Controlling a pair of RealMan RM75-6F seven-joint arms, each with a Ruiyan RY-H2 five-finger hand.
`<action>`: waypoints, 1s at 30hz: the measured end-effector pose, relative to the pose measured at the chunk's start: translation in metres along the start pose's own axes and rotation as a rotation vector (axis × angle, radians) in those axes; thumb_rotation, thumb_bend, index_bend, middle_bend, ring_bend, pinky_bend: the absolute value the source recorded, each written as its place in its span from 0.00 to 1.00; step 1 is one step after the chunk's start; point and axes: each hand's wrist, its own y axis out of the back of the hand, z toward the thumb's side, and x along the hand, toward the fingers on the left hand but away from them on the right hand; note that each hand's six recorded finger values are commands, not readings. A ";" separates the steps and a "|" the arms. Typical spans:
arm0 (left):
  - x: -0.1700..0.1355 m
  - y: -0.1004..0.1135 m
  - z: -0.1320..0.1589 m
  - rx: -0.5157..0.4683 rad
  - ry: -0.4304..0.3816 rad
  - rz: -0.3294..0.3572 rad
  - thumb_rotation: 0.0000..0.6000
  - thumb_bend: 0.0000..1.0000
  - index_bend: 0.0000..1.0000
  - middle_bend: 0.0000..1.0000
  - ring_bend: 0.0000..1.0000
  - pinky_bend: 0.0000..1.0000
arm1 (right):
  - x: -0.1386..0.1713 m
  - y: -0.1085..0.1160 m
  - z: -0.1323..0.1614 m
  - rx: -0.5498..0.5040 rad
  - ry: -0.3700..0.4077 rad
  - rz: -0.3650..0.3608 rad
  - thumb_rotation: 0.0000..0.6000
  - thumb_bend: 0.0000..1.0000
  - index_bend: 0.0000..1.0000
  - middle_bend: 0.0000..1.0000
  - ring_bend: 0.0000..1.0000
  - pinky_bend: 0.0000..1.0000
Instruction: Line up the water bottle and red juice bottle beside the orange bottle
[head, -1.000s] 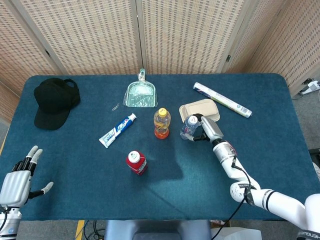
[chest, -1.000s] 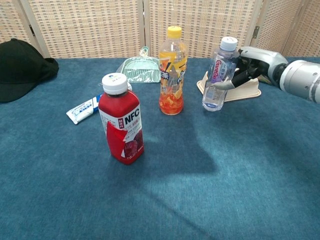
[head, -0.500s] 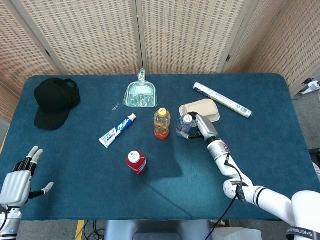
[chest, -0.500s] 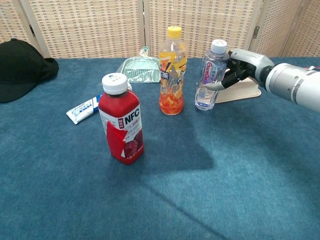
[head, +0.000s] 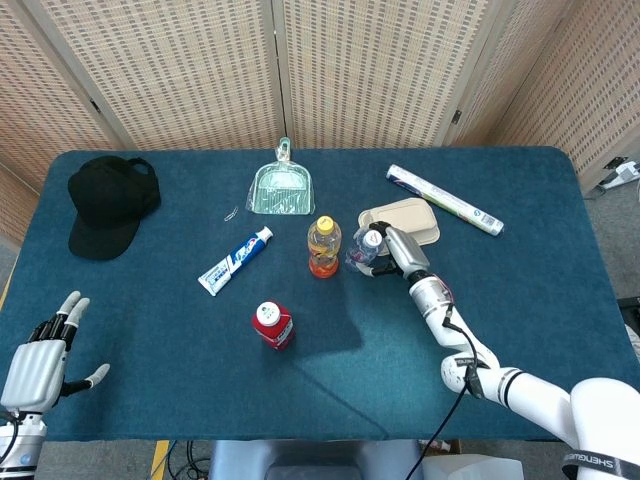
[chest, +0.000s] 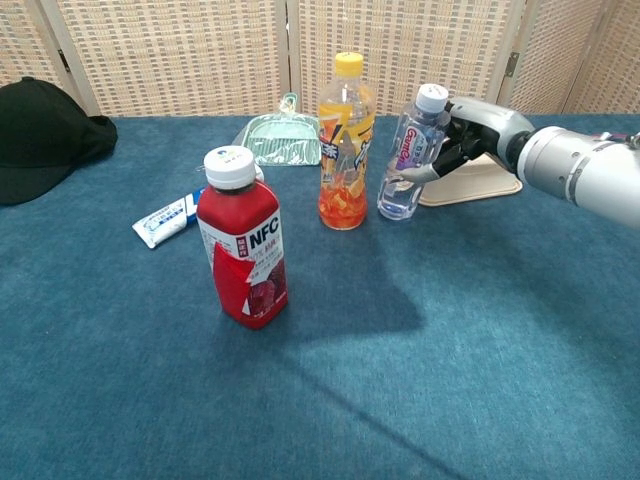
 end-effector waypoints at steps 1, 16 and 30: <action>0.000 0.000 0.000 0.000 0.000 0.000 1.00 0.15 0.11 0.04 0.15 0.17 | 0.000 0.000 0.000 0.000 0.000 0.000 1.00 0.26 0.45 0.31 0.16 0.23; 0.001 -0.002 0.000 0.001 0.003 -0.007 1.00 0.15 0.11 0.04 0.15 0.17 | -0.004 -0.001 -0.002 0.002 -0.012 0.017 1.00 0.16 0.23 0.17 0.08 0.11; 0.004 0.000 -0.001 0.005 -0.001 -0.004 1.00 0.15 0.11 0.04 0.15 0.17 | 0.007 0.013 0.002 0.028 0.026 -0.009 1.00 0.16 0.20 0.15 0.07 0.11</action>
